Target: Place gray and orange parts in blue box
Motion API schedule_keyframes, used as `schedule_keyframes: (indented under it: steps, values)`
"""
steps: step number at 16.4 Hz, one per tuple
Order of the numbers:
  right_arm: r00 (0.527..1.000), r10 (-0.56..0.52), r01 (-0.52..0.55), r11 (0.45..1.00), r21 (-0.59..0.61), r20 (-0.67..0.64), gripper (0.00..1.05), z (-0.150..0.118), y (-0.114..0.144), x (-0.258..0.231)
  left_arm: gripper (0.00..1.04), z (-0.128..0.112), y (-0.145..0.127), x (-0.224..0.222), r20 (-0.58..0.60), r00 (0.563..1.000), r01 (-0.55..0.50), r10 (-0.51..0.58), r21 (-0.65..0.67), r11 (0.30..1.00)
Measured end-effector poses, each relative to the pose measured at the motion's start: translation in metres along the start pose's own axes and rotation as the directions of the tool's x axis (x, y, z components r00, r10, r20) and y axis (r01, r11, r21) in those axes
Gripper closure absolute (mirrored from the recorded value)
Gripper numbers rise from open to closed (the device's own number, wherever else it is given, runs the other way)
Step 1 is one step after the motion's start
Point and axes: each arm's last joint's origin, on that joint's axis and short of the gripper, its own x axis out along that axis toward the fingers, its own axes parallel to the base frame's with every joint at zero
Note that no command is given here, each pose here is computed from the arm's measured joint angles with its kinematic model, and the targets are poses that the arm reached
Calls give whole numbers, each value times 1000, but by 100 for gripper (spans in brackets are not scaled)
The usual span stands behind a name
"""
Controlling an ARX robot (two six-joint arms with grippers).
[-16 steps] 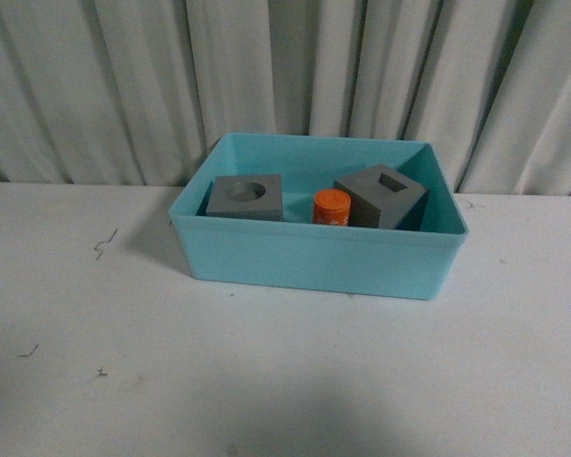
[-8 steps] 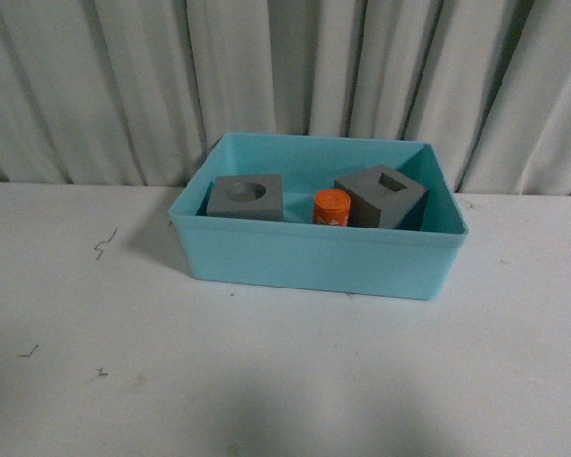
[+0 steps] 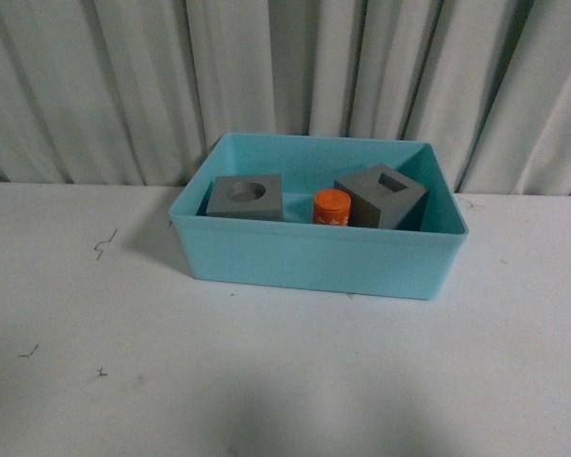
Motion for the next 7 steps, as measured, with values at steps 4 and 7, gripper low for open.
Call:
schedule_keyframes:
  steps: [4,7]
  values:
    - [1000,0,0,1000,0,0,6,0,0,0,7,0,0,0,0,1000,0,0,0,1000]
    - [1000,0,0,1000,0,0,6,0,0,0,7,0,0,0,0,1000,0,0,0,1000]
